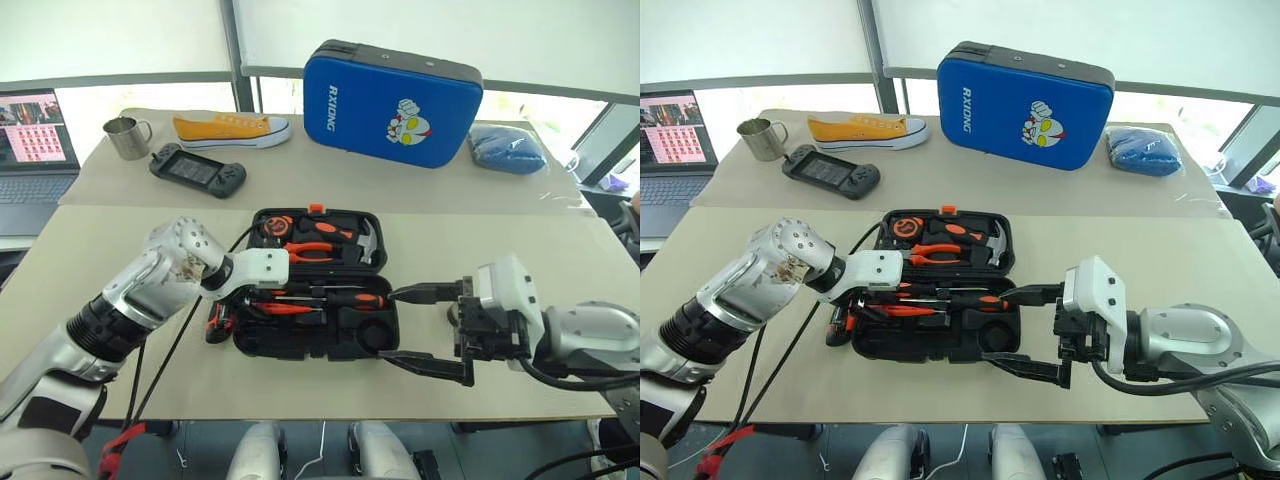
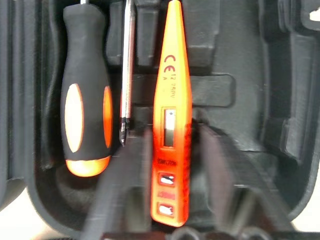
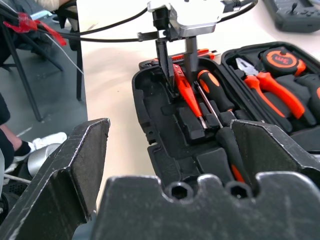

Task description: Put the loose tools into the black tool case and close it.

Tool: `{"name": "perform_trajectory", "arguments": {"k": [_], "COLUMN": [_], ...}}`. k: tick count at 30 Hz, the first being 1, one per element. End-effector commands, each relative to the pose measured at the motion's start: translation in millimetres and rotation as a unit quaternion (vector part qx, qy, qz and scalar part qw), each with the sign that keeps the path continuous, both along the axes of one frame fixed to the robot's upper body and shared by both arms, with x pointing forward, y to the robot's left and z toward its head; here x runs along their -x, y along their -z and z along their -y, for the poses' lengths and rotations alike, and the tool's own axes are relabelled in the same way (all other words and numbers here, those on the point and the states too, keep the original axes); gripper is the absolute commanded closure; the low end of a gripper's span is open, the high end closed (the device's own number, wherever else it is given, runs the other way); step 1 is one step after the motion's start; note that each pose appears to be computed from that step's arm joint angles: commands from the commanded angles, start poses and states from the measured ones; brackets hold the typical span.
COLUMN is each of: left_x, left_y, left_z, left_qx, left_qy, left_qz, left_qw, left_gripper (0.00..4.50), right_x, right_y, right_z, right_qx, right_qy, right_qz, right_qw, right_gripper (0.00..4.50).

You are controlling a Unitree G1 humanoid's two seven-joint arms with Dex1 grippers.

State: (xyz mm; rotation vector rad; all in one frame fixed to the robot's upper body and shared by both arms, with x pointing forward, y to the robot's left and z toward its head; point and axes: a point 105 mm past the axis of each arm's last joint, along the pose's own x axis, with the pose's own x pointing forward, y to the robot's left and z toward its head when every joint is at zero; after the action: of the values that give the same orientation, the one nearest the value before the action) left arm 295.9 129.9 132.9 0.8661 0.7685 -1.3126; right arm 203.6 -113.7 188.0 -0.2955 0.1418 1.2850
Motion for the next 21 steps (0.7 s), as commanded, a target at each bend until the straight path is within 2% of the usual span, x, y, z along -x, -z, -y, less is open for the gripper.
{"name": "perform_trajectory", "arguments": {"k": [1, 2, 4, 7, 10, 14, 18, 21], "left_x": [7, 6, 4, 6, 6, -1, 4, 4], "left_y": [-9, -21, -44, -59, -56, -31, -16, -13], "left_z": [2, 1, -1, -5, -13, -22, -23, -21], "left_qx": [0.03, 0.057, 0.121, 0.196, 0.251, 0.269, 0.276, 0.289], "left_qy": [0.004, 0.0, -0.01, -0.013, -0.026, -0.056, -0.049, -0.051], "left_qz": [-0.022, -0.016, -0.005, -0.001, -0.006, 0.004, 0.002, 0.0], "left_qw": [0.999, 0.998, 0.993, 0.981, 0.968, 0.962, 0.96, 0.956], "left_gripper": [1.07, 0.81, 0.81, 0.81, 1.5, 3.05, 4.43, 4.43], "right_x": [2, 2, 2, 2, 2, 0, -1, 0], "right_y": [-9, -9, -8, -8, -9, -11, -13, -13], "right_z": [-3, -3, -1, 0, 0, 0, 3, 4], "right_qx": [-0.005, -0.006, -0.005, -0.005, -0.005, -0.006, -0.003, -0.002], "right_qy": [-0.005, -0.003, 0.003, 0.008, 0.01, 0.015, 0.02, 0.026], "right_qz": [0.025, 0.023, 0.02, 0.016, 0.013, 0.012, 0.008, 0.002], "right_qw": [1.0, 1.0, 1.0, 1.0, 1.0, 1.0, 1.0, 1.0], "right_gripper": [0.0, 0.0, 0.0, 0.0, 0.0, 0.0, 0.0, 0.0]}}
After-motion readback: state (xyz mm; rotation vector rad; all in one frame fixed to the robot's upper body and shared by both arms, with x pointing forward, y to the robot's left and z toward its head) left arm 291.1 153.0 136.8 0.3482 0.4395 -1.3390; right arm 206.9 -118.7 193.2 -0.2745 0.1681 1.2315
